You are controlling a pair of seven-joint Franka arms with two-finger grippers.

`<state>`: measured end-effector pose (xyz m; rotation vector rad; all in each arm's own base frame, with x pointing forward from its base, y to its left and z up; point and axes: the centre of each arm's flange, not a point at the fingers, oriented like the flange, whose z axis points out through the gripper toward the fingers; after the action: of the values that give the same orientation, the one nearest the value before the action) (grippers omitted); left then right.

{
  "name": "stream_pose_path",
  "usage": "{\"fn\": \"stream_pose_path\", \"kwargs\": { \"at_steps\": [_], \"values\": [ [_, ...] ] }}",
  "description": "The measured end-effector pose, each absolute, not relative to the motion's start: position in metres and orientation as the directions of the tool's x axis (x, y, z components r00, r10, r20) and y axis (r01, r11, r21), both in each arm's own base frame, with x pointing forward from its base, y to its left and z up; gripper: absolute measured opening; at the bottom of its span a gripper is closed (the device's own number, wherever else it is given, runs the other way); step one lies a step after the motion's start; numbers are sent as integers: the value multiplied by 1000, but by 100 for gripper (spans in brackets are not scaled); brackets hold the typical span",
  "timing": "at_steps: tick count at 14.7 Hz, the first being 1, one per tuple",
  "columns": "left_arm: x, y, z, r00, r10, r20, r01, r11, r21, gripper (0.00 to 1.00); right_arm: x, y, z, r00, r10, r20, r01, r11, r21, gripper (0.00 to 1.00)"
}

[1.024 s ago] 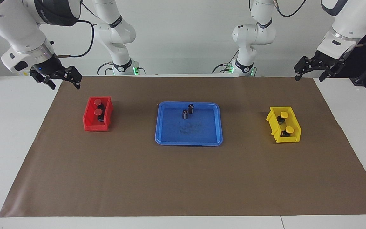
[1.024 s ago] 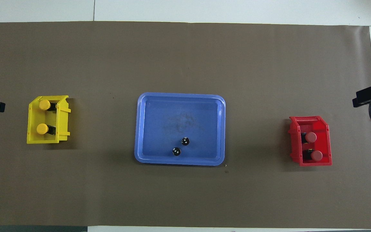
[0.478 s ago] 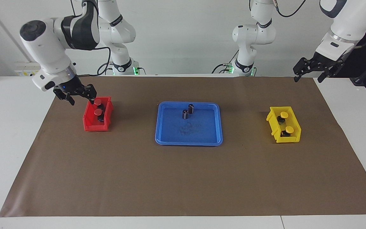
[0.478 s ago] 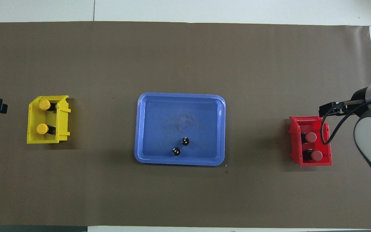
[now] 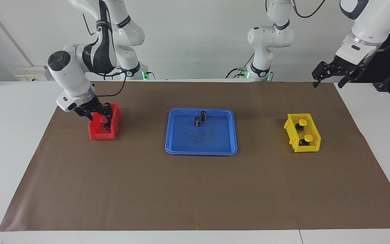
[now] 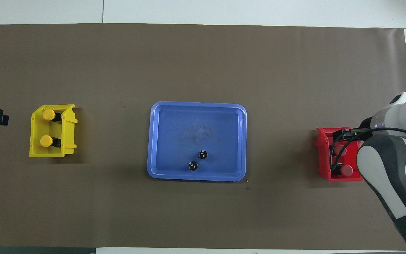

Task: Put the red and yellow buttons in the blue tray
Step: 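Reach the right gripper into the red bin and grasp a red button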

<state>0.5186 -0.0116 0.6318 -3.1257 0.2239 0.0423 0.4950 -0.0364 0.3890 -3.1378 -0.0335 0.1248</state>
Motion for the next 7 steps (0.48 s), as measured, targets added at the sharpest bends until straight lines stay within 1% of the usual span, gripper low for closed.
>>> {"fn": "stream_pose_path", "kwargs": {
  "at_steps": [1,4,7],
  "values": [
    [518,-11,630,989,-143,-28,-143,-990,-5,100,492,-36,385,996,20,-87,20,-1000,-3,71],
    [517,-11,627,989,-143,-24,-143,-990,-5,100,489,-41,377,996,11,-85,11,-1000,-3,69],
    [515,-11,627,989,-143,-21,-143,-990,-4,100,485,-43,370,996,7,-86,7,-1000,-3,69]
  ]
}}
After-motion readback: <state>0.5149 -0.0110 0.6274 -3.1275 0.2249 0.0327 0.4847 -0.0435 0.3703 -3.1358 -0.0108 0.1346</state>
